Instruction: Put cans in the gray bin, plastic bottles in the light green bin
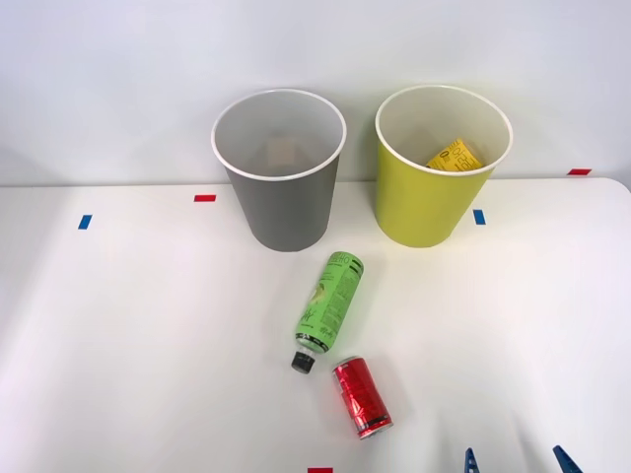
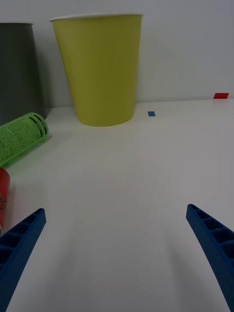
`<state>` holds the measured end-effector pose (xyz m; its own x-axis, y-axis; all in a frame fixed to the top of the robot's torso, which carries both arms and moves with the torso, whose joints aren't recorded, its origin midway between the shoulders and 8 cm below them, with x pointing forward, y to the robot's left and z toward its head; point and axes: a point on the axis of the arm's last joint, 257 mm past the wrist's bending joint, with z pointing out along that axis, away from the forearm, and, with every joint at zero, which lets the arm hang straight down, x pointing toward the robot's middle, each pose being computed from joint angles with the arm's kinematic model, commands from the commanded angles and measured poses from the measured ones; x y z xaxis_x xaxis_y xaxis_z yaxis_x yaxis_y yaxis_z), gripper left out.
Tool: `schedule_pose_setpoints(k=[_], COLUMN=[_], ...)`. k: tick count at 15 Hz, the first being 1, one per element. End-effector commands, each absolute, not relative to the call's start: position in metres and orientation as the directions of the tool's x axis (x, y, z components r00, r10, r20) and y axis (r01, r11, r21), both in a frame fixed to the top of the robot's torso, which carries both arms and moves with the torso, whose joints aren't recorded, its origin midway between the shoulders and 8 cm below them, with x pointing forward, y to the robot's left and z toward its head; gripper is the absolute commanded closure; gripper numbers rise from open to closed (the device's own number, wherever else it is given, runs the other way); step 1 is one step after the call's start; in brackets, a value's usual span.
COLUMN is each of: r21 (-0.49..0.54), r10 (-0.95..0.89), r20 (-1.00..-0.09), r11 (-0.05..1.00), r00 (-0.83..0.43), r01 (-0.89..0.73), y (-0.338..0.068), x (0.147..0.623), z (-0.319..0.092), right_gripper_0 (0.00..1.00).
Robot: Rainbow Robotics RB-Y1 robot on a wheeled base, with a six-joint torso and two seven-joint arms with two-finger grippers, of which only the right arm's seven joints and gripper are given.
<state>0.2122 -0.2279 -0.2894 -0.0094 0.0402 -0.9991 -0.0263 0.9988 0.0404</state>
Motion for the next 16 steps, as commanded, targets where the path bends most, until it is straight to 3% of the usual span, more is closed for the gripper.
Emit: schedule_pose_setpoints(k=[1, 16], r21=[0.040, 0.040], r10=[0.040, 0.040], r20=[-0.999, -0.999], r11=[0.999, 0.999], r00=[-0.009, -0.009], r01=[-0.026, -0.026], y=[-0.2279, -0.2279], x=[0.2122, 0.2122], z=[-0.2894, -0.2894], right_gripper_0=[0.00, 0.00])
